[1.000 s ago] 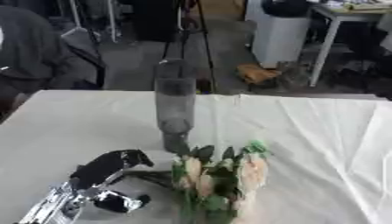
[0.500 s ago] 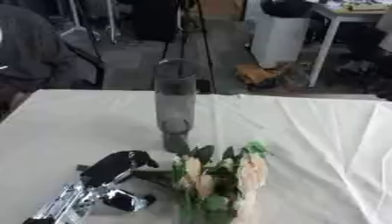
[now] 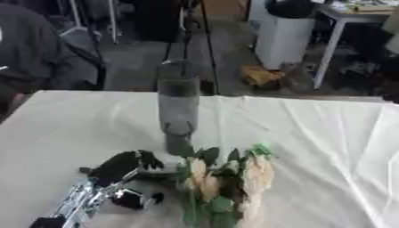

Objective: Arrange flowers into the vase.

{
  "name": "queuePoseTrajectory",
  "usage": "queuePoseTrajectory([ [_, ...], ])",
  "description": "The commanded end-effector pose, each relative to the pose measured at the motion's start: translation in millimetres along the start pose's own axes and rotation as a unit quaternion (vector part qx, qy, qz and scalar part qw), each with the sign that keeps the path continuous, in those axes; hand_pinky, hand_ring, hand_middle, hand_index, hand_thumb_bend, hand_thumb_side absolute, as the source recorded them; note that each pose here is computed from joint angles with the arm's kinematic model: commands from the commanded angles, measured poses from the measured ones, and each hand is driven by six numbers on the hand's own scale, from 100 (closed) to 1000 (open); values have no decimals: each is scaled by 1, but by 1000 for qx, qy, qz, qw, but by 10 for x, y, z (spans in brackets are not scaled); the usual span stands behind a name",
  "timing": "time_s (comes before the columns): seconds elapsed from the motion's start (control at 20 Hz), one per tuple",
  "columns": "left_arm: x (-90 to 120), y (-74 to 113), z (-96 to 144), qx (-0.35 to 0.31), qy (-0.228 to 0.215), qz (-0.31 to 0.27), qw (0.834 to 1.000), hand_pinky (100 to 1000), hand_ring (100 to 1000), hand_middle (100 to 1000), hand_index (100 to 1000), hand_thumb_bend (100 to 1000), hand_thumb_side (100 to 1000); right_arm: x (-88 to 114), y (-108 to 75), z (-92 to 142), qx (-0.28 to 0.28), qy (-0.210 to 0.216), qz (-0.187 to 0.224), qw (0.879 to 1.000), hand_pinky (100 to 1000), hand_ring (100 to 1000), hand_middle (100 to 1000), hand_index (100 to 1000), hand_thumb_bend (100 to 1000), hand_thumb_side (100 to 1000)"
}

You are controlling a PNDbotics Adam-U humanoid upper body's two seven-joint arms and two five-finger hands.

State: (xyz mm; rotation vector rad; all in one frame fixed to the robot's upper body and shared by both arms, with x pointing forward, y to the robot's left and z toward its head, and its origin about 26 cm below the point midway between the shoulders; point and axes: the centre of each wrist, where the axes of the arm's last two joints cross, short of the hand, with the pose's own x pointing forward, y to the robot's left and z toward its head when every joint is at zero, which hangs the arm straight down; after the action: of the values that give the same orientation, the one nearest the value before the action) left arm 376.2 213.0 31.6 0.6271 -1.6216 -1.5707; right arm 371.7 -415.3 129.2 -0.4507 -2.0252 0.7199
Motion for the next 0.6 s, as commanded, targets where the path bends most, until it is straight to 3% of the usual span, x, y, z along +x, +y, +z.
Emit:
queuePoseTrajectory([
  [0.05, -18, 3, -40, -4, 7, -4, 1000, 602, 576, 565, 753, 462, 307, 61, -126, -66, -7, -15, 10, 1000, 792, 798, 658, 761, 100, 840],
  [0.45, -12, -100, -46, -39, -1, 11, 999, 515, 486, 484, 724, 437, 361, 56, -127, -64, -8, -15, 10, 1000, 792, 798, 658, 761, 100, 840],
  [0.6, -8, -116, -37, -58, -7, 15, 998, 410, 378, 370, 667, 433, 408, 55, -127, -63, -8, -14, 10, 1000, 792, 798, 658, 761, 100, 840],
])
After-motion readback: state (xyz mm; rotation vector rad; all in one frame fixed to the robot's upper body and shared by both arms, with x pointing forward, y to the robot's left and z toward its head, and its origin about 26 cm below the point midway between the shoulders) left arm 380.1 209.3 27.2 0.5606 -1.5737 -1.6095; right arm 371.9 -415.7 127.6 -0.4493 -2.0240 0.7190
